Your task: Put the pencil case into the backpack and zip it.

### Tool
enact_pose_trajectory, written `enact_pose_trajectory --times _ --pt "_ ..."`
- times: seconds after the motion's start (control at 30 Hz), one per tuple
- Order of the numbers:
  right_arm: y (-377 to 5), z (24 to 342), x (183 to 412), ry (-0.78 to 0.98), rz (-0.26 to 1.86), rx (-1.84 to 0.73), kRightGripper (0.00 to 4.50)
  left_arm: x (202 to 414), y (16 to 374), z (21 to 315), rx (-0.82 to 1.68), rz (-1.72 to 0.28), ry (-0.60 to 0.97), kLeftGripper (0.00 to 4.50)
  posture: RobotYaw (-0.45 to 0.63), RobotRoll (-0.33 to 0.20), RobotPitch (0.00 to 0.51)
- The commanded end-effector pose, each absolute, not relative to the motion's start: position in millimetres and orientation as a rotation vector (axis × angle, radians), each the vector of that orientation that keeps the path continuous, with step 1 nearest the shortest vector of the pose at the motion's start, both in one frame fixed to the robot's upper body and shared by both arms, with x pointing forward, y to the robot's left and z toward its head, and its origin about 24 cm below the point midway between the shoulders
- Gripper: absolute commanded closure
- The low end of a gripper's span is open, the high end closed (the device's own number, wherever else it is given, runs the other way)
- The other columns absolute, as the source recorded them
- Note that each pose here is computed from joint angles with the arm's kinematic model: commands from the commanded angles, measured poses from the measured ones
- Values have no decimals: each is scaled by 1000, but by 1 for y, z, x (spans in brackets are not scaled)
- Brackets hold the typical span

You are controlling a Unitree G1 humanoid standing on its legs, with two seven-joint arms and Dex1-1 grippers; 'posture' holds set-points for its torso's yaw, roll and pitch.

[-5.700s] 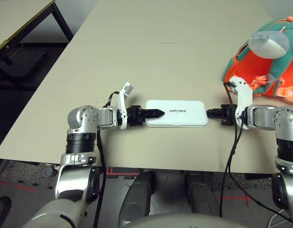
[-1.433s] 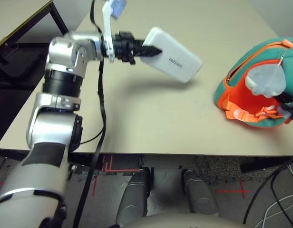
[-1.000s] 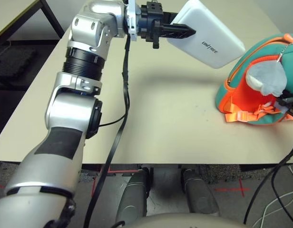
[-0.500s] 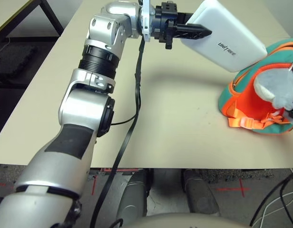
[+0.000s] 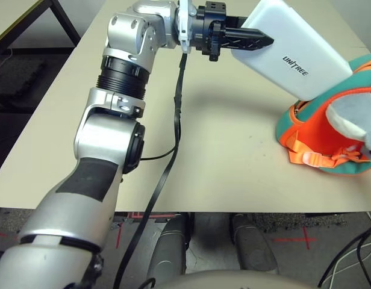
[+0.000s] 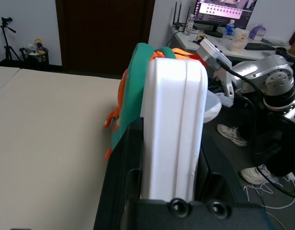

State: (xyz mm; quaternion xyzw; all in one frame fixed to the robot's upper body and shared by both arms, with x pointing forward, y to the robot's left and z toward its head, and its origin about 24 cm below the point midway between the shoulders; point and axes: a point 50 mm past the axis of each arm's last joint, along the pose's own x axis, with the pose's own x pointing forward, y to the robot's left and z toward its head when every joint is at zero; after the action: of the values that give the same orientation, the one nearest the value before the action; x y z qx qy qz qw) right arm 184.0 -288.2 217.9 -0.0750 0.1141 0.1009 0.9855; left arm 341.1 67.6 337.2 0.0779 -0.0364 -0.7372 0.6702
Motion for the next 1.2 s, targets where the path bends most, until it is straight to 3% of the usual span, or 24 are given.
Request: enact_pose_trajectory --times 0.03,0.47,0.87,1.2 --pt "-283 213 185 237 225 -149 4382 333 69 342 164 -1728 -112 3164 -187 0 178" --pt "-265 209 189 178 273 -108 4382 345 44 340 128 -1644 -126 3164 -214 0 177" --pt "-257 202 186 159 268 -86 4382 341 10 328 186 -1826 77 3164 -272 0 178" --pt "-253 203 193 127 279 -88 4382 347 -12 313 328 -1736 56 3164 -279 0 158"
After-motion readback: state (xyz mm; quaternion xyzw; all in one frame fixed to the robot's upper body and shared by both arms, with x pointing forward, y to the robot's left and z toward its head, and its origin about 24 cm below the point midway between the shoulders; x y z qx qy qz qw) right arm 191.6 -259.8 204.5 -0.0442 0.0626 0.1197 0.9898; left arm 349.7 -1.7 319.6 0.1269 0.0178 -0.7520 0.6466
